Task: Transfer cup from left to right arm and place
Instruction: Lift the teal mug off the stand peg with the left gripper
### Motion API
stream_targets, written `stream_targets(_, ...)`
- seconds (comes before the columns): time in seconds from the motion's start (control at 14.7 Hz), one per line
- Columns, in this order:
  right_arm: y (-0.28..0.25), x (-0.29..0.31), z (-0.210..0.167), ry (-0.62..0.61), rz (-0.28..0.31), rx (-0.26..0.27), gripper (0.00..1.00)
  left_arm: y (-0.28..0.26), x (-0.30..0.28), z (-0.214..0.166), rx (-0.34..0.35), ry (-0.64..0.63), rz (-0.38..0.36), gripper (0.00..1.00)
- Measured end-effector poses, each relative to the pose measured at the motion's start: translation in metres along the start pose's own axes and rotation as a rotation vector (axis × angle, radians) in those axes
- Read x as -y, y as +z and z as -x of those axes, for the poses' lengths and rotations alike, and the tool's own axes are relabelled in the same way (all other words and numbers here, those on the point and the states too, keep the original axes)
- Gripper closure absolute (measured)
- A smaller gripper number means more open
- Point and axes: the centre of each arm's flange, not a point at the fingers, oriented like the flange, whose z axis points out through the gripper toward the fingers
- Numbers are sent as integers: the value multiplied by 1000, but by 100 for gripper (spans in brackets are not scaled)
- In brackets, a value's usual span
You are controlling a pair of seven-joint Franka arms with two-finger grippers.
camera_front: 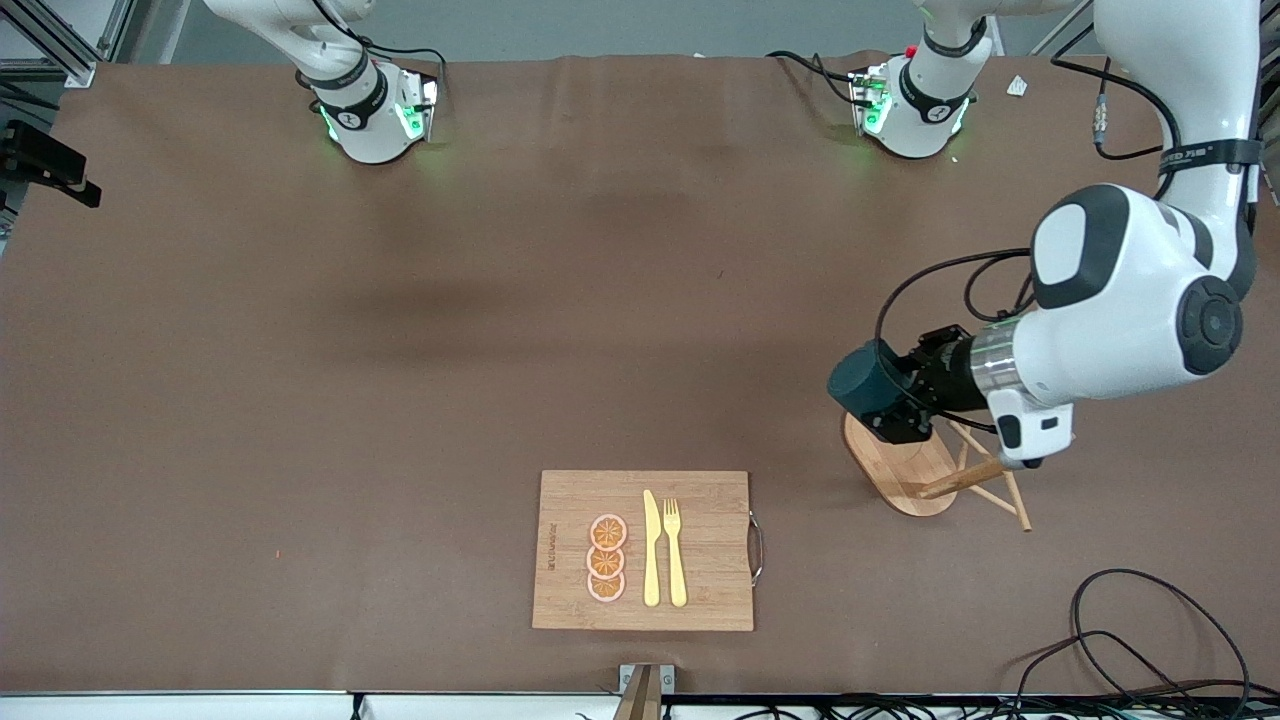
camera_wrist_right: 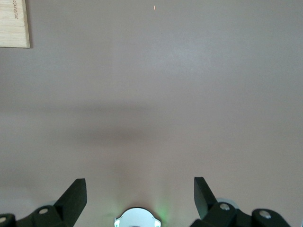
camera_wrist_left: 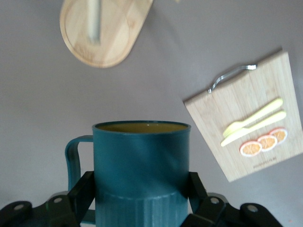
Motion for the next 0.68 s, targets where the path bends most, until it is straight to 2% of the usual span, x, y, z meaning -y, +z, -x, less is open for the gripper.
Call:
stream_targets(0.2,5,-4,-3,7,-2,10,0,0,-9,43,-14,59,-3,16)
stream_targets(0.41,18,-6,-12,11,-2,33,0,6,-19,100,-118,136,-24,16)
stream_targets(0.68,50,-26,-36,44,-4,72,0,32,-29,184,-242,227,-17,16)
